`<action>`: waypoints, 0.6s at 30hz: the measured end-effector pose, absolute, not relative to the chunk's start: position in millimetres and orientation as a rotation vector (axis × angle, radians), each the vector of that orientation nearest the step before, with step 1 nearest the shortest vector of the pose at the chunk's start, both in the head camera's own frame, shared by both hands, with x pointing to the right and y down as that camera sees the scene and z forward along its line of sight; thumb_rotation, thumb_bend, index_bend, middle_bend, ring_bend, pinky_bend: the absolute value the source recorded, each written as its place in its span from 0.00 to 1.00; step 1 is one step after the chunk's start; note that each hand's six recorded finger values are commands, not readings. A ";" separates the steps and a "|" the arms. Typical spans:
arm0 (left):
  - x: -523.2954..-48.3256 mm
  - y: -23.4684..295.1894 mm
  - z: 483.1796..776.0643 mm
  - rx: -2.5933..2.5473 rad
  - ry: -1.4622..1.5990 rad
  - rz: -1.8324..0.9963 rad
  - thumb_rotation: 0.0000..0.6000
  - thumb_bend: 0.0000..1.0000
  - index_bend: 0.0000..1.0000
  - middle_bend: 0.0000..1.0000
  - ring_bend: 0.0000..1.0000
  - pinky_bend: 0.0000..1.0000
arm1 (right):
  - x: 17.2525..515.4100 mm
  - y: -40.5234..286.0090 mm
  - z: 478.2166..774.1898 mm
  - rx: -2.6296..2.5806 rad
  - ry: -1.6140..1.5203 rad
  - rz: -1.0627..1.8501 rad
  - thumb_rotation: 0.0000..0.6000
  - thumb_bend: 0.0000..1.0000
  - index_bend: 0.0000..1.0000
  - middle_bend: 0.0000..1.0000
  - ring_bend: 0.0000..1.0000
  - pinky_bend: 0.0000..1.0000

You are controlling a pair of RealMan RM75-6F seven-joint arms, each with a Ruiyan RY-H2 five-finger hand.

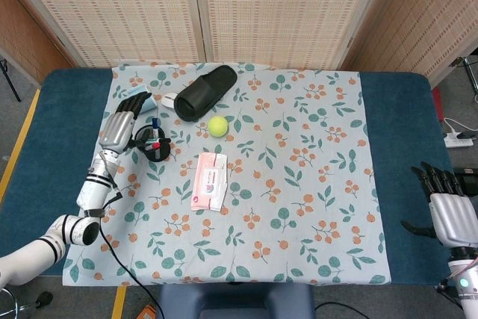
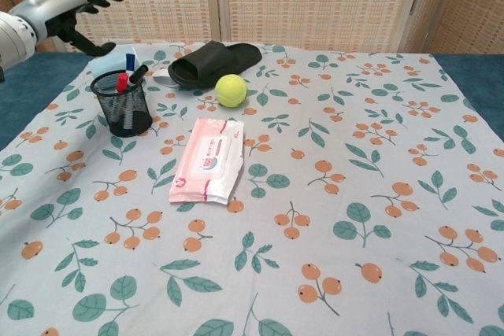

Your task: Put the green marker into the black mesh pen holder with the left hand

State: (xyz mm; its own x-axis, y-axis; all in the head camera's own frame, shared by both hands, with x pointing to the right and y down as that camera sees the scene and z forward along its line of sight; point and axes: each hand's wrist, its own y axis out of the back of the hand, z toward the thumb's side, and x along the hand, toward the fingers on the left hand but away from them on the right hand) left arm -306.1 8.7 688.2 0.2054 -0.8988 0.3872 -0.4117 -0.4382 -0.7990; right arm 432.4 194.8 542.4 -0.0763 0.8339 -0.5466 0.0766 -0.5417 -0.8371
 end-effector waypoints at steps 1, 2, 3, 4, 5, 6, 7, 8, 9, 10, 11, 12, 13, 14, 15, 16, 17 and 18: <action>-304.8 6.2 680.2 -1.933 1.220 -1.153 1.00 0.40 0.05 0.00 0.00 0.00 | 432.1 194.8 542.9 -1.622 -0.990 1.677 1.00 0.00 0.10 0.00 0.01 0.00; -302.8 3.5 667.6 -1.911 1.223 -1.112 1.00 0.40 0.06 0.00 0.00 0.01 | 431.1 194.9 543.6 -1.627 -0.986 1.676 1.00 0.00 0.10 0.00 0.01 0.00; -301.1 2.2 657.3 -1.893 1.218 -1.083 1.00 0.40 0.08 0.00 0.00 0.02 | 430.1 195.0 544.2 -1.632 -0.983 1.674 1.00 0.00 0.10 0.00 0.01 0.00; -299.0 2.1 646.8 -1.875 1.205 -1.057 1.00 0.40 0.11 0.00 0.00 0.03 | 428.8 195.2 544.7 -1.638 -0.978 1.671 1.00 0.00 0.10 0.00 0.01 0.00; -295.5 4.1 633.2 -1.853 1.176 -1.029 1.00 0.40 0.12 0.00 0.00 0.03 | 426.8 195.5 545.4 -1.646 -0.970 1.666 1.00 0.00 0.10 0.00 0.01 0.00; -292.3 7.5 623.5 -1.834 1.147 -1.012 1.00 0.40 0.14 0.01 0.00 0.04 | 425.3 195.8 545.9 -1.653 -0.965 1.662 1.00 0.00 0.10 0.00 0.01 0.00; -289.0 12.1 613.8 -1.812 1.117 -0.997 1.00 0.39 0.14 0.01 0.00 0.05 | 424.0 196.2 546.3 -1.659 -0.960 1.658 1.00 0.00 0.10 0.00 0.01 0.00; -285.2 20.0 601.8 -1.778 1.074 -0.985 1.00 0.39 0.14 0.02 0.00 0.05 | 422.5 196.6 546.4 -1.666 -0.957 1.654 1.00 0.00 0.10 0.00 0.01 0.00; -283.4 27.2 593.7 -1.748 1.041 -0.982 1.00 0.38 0.14 0.02 0.00 0.05 | 421.4 196.9 546.3 -1.671 -0.955 1.650 1.00 0.00 0.10 0.00 0.01 0.00; -282.7 35.6 586.4 -1.715 1.007 -0.984 1.00 0.38 0.14 0.02 0.00 0.04 | 420.3 197.2 546.0 -1.675 -0.954 1.645 1.00 0.00 0.10 0.00 0.01 0.00; -283.9 48.8 577.8 -1.667 0.961 -0.994 1.00 0.37 0.14 0.02 0.00 0.04 | 418.8 197.7 545.4 -1.681 -0.951 1.637 1.00 0.00 0.10 0.00 0.01 0.00; -286.4 60.7 572.2 -1.631 0.927 -1.006 1.00 0.37 0.14 0.03 0.00 0.04 | 417.4 198.0 544.9 -1.685 -0.949 1.631 1.00 0.00 0.10 0.00 0.01 0.00; -289.6 73.1 567.9 -1.598 0.898 -1.021 1.00 0.37 0.14 0.03 0.00 0.04 | 416.0 198.5 544.3 -1.690 -0.946 1.625 1.00 0.00 0.10 0.00 0.01 0.00; -294.7 88.5 564.0 -1.560 0.866 -1.045 1.00 0.37 0.14 0.03 0.00 0.04 | 414.0 199.1 543.5 -1.696 -0.942 1.616 1.00 0.00 0.10 0.00 0.01 0.00; -299.7 99.1 562.6 -1.535 0.847 -1.067 1.00 0.37 0.14 0.04 0.00 0.04 | 412.3 199.7 542.8 -1.701 -0.940 1.608 1.00 0.00 0.10 0.00 0.01 0.00; -306.5 108.9 562.1 -1.512 0.835 -1.092 1.00 0.37 0.15 0.04 0.00 0.04 | 410.5 200.3 542.1 -1.706 -0.936 1.601 1.00 0.00 0.10 0.00 0.01 0.00; -318.3 120.6 562.9 -1.482 0.825 -1.131 1.00 0.37 0.15 0.05 0.00 0.04 | 408.2 201.3 541.3 -1.713 -0.931 1.592 1.00 0.00 0.10 0.00 0.01 0.00; -329.2 128.7 564.4 -1.461 0.822 -1.165 1.00 0.37 0.15 0.05 0.00 0.04 | 406.5 202.1 540.8 -1.718 -0.927 1.586 1.00 0.00 0.10 0.00 0.01 0.00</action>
